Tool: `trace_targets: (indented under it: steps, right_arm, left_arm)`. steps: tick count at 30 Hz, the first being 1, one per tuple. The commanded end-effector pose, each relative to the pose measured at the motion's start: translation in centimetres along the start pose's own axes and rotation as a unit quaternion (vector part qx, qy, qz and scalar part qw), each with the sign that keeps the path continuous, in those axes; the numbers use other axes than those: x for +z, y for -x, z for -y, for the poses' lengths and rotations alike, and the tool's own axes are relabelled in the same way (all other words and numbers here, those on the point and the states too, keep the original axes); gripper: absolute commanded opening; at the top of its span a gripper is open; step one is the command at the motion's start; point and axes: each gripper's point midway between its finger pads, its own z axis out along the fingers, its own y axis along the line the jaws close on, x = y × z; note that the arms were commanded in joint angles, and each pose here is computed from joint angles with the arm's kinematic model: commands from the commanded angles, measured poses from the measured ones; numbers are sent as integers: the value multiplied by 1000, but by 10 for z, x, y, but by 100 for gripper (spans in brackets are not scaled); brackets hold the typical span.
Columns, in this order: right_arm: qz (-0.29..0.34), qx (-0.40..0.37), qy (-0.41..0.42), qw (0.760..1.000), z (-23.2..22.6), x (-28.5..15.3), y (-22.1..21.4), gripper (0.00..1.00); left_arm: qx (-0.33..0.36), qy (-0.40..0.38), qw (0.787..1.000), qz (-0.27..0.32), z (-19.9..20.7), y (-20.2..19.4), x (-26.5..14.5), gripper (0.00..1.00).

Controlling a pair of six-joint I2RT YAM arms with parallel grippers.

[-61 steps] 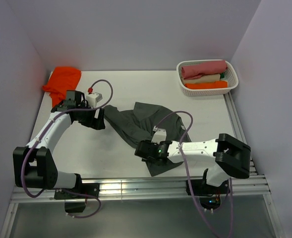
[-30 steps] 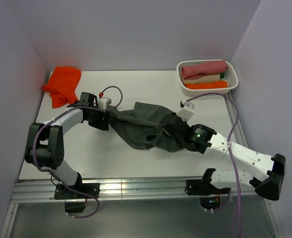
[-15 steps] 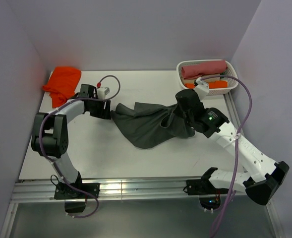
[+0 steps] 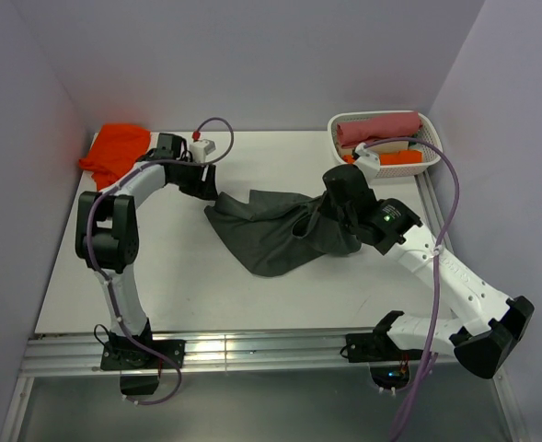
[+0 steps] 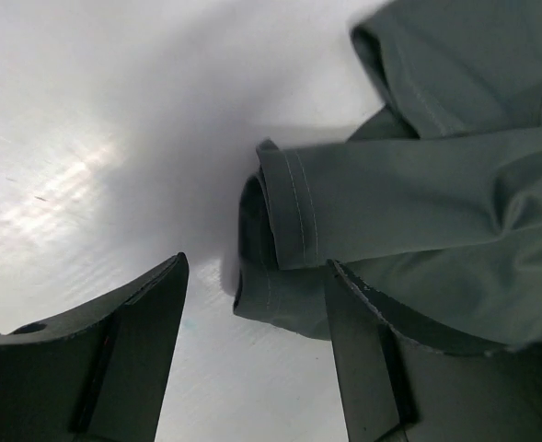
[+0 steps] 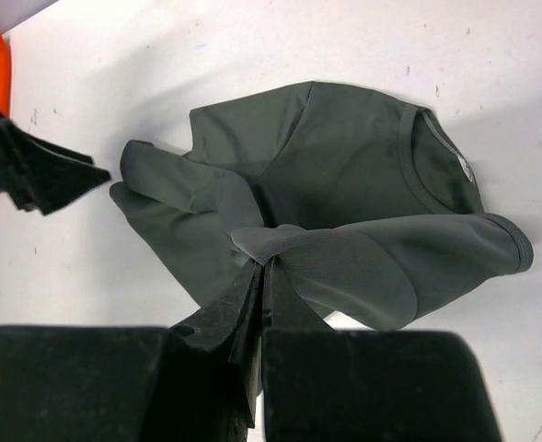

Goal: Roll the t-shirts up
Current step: Flatten the tshirt

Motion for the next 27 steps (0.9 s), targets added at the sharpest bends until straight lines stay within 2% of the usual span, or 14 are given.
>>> trace_targets:
  steps: [1,10,13,16,18,20,22,23,27]
  right_arm:
    - [9,-2,9,1000,-4,0,6,0]
    - [5,-4,11,1000,-6,4,2,0]
    - [3,-3,10,1000,-5,5,1,0]
    - [3,-5,9,1000,-4,5,-1,0]
    - [5,-4,8,1000,-3,5,0,0]
    - [5,-6,6,1000,-2,5,-1,0]
    - [5,-9,3,1000,0,5,-1,0]
    - [9,-10,1,1000,0,5,2,0]
    - [21,-20,-7,1000,1,-1,14,0]
  left_arm:
    - [-7,-37,999,-27,12,-15,9,67]
    - [-14,-74,997,-35,30,-22,24,67]
    - [-17,-82,996,-44,35,-24,28,65]
    - [-20,-88,995,-50,38,-27,30,58]
    - [-20,-90,994,-50,40,-28,30,50]
    - [-20,-91,994,-53,43,-28,29,36]
    - [-18,-91,994,-53,44,-23,25,17]
    - [-15,-83,995,-47,43,-17,20,0]
    - [7,-61,998,4,48,28,-21,0]
